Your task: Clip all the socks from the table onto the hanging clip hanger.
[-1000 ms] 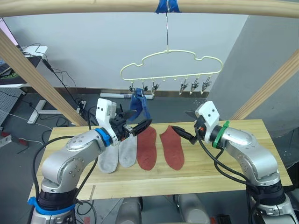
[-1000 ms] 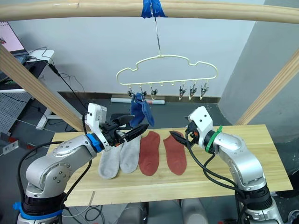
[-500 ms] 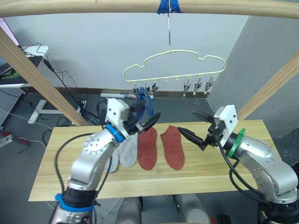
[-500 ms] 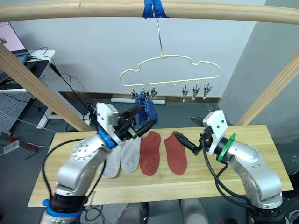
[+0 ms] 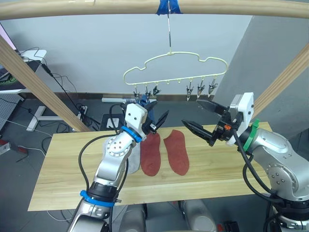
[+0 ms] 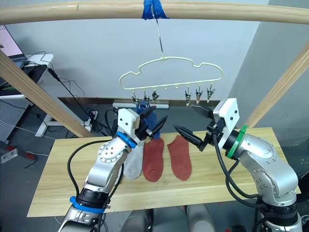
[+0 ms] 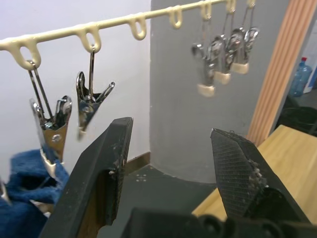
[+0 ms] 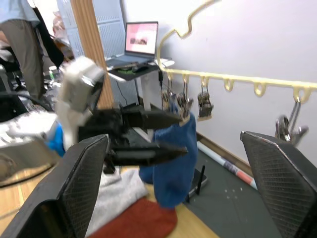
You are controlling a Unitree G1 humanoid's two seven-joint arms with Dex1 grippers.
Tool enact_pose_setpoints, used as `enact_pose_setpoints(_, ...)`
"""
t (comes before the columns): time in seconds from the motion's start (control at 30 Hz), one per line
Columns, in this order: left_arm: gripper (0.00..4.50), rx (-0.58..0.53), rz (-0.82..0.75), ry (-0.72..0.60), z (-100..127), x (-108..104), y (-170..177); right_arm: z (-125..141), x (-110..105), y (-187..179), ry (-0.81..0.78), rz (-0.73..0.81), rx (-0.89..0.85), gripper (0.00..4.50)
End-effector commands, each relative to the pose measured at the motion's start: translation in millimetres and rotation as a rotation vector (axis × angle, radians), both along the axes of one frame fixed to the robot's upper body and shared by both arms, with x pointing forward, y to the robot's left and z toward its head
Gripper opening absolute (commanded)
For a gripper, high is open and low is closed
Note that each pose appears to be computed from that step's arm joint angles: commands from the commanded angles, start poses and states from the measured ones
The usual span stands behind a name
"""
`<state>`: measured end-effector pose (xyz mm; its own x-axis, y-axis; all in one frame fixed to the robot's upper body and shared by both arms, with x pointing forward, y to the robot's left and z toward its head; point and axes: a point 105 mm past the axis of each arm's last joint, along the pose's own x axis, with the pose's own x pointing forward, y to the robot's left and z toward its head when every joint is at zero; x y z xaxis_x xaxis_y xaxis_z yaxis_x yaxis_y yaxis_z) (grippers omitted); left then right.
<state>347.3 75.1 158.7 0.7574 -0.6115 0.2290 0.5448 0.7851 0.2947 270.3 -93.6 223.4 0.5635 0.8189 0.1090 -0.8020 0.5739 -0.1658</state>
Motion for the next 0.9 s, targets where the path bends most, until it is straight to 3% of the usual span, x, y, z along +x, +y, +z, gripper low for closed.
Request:
enact_pose_setpoints(0.03,2.74,-0.048,0.031,-0.058,14.7,4.8,1.0,14.5,-7.2,2.7,-0.059,0.021,0.006,4.50)
enact_pose_setpoints(0.47,2.74,-0.094,0.084,-0.052,21.3,19.7,7.1,23.7,-10.4,12.6,-0.059,0.064,0.008,4.50)
enact_pose_setpoints(0.9,2.74,-0.108,0.120,-0.055,21.6,21.6,11.8,18.2,-9.5,10.2,-0.037,0.055,0.012,4.50)
